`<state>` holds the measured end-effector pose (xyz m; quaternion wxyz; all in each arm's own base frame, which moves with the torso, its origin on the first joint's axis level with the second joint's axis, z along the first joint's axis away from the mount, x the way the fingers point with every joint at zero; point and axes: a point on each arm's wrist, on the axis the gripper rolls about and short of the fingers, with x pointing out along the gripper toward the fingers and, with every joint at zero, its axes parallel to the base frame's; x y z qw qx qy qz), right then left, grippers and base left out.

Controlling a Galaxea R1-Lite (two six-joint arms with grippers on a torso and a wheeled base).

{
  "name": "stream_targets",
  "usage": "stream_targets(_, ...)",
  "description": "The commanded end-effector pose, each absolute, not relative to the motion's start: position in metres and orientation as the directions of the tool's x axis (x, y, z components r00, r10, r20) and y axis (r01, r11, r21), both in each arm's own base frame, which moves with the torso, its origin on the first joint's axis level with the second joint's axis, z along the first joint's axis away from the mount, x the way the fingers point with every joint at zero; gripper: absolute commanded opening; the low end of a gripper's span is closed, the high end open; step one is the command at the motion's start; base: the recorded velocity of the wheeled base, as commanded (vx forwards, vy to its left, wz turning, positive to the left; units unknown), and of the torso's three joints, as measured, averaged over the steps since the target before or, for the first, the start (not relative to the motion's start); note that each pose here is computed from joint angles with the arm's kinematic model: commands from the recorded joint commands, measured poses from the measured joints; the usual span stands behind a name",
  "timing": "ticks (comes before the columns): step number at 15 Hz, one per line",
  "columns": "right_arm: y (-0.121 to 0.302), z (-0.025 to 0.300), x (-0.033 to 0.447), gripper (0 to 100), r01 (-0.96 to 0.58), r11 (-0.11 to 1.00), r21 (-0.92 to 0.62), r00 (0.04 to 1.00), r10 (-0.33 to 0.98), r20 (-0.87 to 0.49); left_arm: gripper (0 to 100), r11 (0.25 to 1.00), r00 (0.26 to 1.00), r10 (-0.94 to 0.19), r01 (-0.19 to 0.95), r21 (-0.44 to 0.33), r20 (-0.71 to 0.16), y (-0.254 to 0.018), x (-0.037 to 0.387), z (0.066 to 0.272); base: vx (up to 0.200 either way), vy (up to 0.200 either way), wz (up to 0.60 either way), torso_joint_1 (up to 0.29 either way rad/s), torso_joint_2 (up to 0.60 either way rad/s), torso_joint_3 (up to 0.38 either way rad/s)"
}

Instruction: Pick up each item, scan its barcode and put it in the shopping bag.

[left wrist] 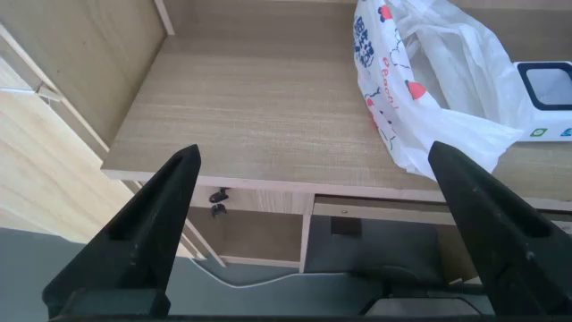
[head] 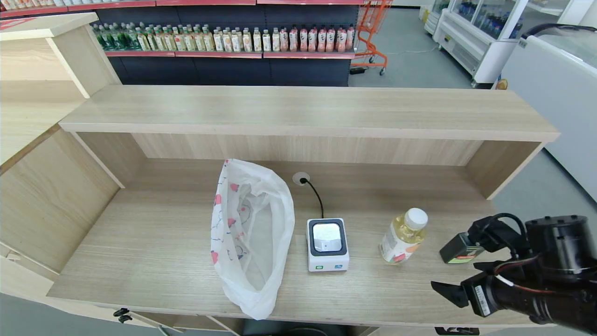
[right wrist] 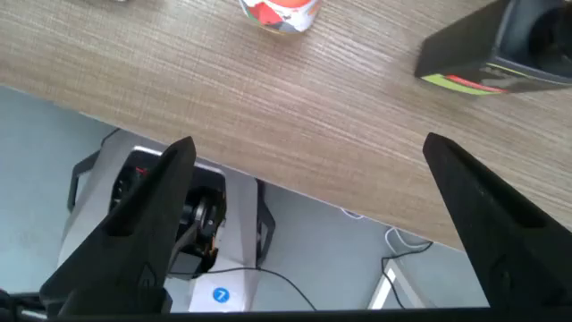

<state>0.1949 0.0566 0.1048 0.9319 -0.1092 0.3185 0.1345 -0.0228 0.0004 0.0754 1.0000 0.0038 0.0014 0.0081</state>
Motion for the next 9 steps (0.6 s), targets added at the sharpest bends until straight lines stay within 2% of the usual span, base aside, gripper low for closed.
stream_targets(1,0.084,0.077,0.208,100,-0.312,0.94,-0.134,0.731,0.148,-0.666,100,1.0,1.0,0.017,-0.017,0.008,-0.002,0.0,-0.023,0.076,0.0,0.0,0.0,0.0,0.0,0.0)
stream_targets(4,0.102,0.062,0.228,100,-0.201,0.966,-0.163,0.797,0.064,-0.601,100,1.0,1.0,0.017,-0.017,0.008,-0.002,0.0,-0.023,0.076,0.0,0.0,0.0,0.0,0.0,0.0)
stream_targets(9,0.114,0.053,0.252,100,-0.181,0.974,-0.133,0.863,0.093,-0.496,100,1.0,1.0,0.017,-0.017,0.008,-0.002,0.0,-0.023,0.076,0.0,0.0,0.0,0.0,0.0,0.0)
